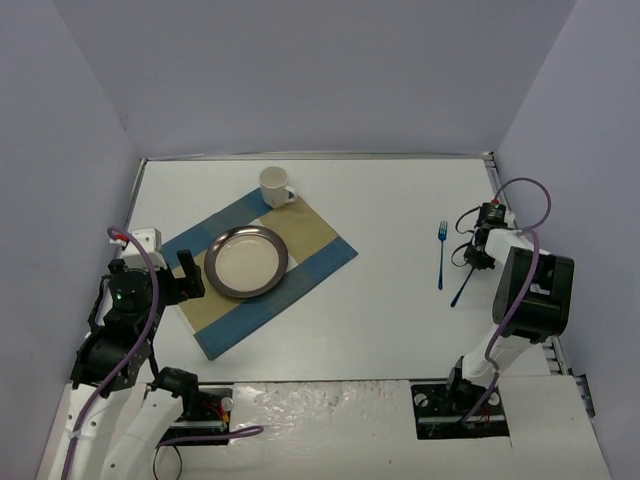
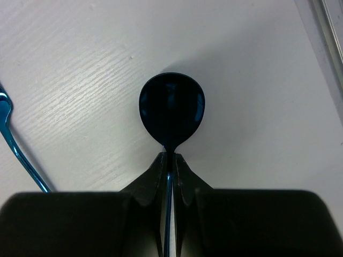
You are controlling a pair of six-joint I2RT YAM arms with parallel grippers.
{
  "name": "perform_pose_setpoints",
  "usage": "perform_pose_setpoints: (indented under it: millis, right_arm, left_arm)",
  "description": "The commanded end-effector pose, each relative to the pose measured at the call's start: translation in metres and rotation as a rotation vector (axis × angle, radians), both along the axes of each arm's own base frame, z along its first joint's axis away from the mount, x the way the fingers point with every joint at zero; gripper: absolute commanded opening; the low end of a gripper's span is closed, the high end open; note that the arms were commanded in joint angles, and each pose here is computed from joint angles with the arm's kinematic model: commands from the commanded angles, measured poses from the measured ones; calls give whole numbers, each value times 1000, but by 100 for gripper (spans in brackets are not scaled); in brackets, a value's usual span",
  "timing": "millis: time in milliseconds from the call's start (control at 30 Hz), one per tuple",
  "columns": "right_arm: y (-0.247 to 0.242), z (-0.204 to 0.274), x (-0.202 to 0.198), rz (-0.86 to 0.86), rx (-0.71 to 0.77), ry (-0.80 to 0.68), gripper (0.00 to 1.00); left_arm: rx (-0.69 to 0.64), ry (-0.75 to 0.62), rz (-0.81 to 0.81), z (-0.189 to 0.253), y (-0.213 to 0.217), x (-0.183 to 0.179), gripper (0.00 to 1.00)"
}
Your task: Set the dinner table for one person
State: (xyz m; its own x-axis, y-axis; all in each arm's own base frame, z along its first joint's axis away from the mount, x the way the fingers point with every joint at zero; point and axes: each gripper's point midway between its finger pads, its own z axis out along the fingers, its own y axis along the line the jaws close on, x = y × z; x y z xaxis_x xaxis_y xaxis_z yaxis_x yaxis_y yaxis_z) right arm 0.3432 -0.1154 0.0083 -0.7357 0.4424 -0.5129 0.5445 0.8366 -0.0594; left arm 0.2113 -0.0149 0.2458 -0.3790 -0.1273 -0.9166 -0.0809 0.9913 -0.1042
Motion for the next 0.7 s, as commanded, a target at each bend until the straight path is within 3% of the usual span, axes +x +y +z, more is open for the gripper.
perform_pose_setpoints:
  millis: [0, 367, 500, 667]
  right_arm:
    - [2, 33, 13, 70, -116, -20, 0]
    - [128, 129, 89, 424, -167, -263, 0]
    - [238, 143, 112, 713, -100, -310, 0]
    - [328, 136, 125, 945, -90, -313, 0]
  left_arm:
    - [15, -18, 8, 9, 1, 9, 97]
    - [24, -6, 29, 6, 5, 12, 97]
    - [26, -5, 44, 5, 8, 13, 97]
    - [30, 1, 67, 4, 12, 15, 97]
